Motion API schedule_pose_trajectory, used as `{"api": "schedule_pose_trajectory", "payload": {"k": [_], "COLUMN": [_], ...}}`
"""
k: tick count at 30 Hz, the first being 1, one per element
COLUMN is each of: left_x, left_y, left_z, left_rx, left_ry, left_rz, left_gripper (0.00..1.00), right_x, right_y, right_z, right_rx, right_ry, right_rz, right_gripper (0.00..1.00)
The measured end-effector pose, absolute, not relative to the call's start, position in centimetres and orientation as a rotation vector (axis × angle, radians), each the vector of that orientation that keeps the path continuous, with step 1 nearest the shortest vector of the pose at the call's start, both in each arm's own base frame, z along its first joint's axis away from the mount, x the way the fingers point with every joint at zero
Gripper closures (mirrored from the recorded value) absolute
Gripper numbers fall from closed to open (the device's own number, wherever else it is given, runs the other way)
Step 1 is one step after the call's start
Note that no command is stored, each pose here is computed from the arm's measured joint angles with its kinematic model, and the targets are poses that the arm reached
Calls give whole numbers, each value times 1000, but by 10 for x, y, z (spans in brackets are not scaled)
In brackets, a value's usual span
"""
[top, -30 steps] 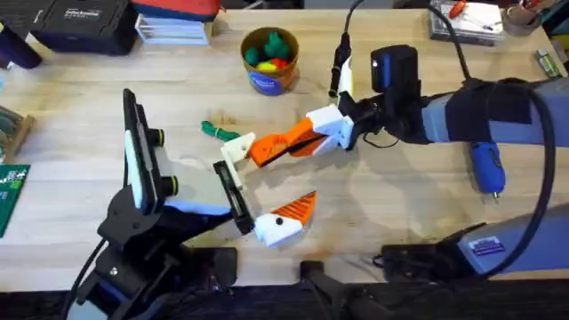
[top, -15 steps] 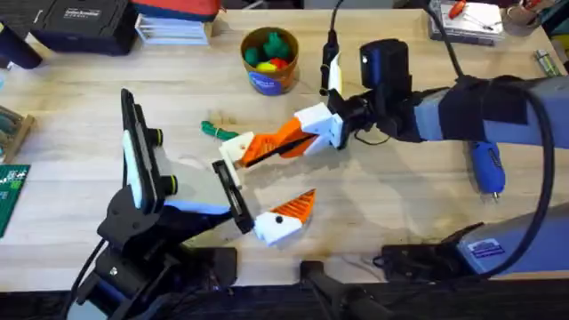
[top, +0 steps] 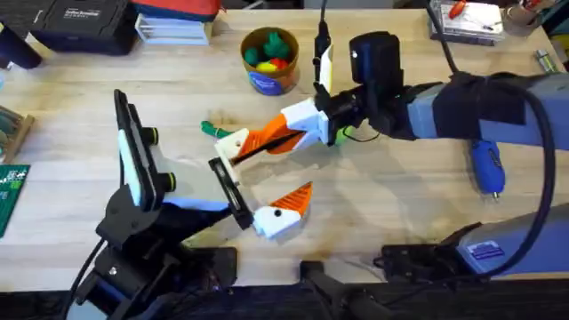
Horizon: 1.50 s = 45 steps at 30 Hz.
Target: Pick up the gripper from the table and insert it into the empty holder that is missing its gripper. Then pick up a screw, insert it into the mounting hole, and use the screwdriver to tighten it. Finally, clean up the table by picking up the vegetable and placing it into the bucket.
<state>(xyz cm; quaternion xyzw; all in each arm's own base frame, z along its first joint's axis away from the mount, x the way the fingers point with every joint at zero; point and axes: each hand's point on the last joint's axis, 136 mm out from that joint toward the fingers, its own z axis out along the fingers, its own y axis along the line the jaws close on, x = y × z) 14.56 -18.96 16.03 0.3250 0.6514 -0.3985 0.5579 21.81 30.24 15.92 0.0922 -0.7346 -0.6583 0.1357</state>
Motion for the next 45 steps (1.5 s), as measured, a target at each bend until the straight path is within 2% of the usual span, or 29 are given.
{"api": "schedule_pose_trajectory", "payload": {"k": [14,33,38,40,45], "left_x": [159,160,160,153,146], "left_y": [-181,-181,-181,-185,-189], "left_z": [160,160,160,161,163], "left_rx": [699,693,696,739,781], "left_ry": [1559,1560,1558,1539,1512], "left_rz": [-872,-866,-864,-894,-914], "left_gripper": [15,15,15,15,15], "right_x": [230,230,229,228,228], "right_y": [317,318,318,319,320], "right_z": [161,162,162,160,152], "right_rx": [261,305,330,342,330], "right_ry": [-2220,-2234,-2234,-2237,-2240], "right_rz": [-1913,-1932,-1940,-1939,-1921], "right_gripper": [988,976,877,708,401]}}
